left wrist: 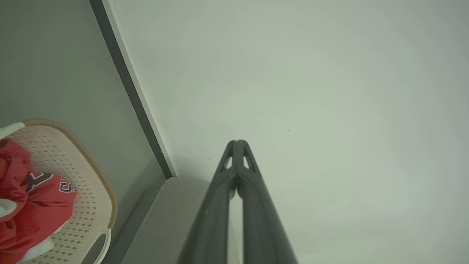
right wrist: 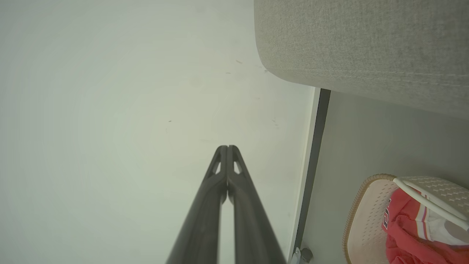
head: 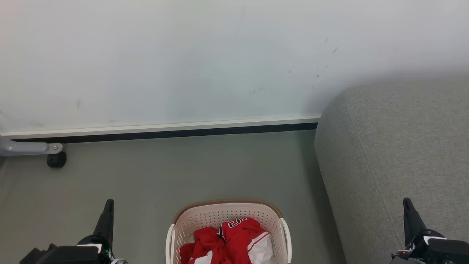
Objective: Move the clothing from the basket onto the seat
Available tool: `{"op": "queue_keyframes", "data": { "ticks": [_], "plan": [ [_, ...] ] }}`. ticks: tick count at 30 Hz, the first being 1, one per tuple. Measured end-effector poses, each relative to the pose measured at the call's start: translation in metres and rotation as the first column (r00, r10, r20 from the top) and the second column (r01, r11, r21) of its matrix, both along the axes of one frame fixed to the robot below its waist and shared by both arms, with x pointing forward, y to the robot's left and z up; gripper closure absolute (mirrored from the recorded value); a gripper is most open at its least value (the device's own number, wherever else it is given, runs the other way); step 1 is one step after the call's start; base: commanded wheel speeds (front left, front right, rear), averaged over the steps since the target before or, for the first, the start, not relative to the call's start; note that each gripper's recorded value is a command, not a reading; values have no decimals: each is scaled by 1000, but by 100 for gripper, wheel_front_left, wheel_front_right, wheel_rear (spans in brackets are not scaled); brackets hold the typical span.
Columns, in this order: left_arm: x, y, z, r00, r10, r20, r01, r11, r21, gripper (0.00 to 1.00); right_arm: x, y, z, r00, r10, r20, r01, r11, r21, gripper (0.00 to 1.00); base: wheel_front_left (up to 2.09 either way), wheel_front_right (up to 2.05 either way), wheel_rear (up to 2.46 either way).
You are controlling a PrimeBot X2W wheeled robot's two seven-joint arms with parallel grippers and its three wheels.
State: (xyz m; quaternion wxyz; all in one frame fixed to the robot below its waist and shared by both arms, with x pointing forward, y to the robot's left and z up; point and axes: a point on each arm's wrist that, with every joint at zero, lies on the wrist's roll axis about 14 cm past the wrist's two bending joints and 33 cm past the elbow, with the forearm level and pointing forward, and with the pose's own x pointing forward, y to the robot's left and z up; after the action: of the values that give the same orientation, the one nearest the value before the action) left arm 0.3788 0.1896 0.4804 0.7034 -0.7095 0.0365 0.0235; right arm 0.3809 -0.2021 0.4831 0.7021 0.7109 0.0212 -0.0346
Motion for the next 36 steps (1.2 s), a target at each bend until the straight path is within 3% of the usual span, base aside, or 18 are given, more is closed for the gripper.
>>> {"op": "queue_keyframes", "data": {
  "ticks": [22, 23, 27, 36],
  "plan": [
    [0, 0, -1, 1000, -1, -3, 1, 1000, -1, 100, 0, 0, -1, 1000, 0, -4, 0, 1000, 1, 100, 0, 0, 0],
    [-2, -1, -5, 1000, 0, -14, 0, 1000, -3, 0, -2, 1, -4, 1000, 1, -14, -1, 1000, 4, 0, 0, 0, 0],
    [-14, -3, -26, 997, 1, -79, -2, 1000, -14, 0, -14, 6, -27, 997, 2, -83, 0, 1000, 23, 0, 0, 0, 0],
    [-13, 0, -23, 997, 23, -71, -23, 1000, -8, 0, -11, 9, -19, 998, -1, -60, 2, 1000, 15, 0, 0, 0, 0]
  ]
}}
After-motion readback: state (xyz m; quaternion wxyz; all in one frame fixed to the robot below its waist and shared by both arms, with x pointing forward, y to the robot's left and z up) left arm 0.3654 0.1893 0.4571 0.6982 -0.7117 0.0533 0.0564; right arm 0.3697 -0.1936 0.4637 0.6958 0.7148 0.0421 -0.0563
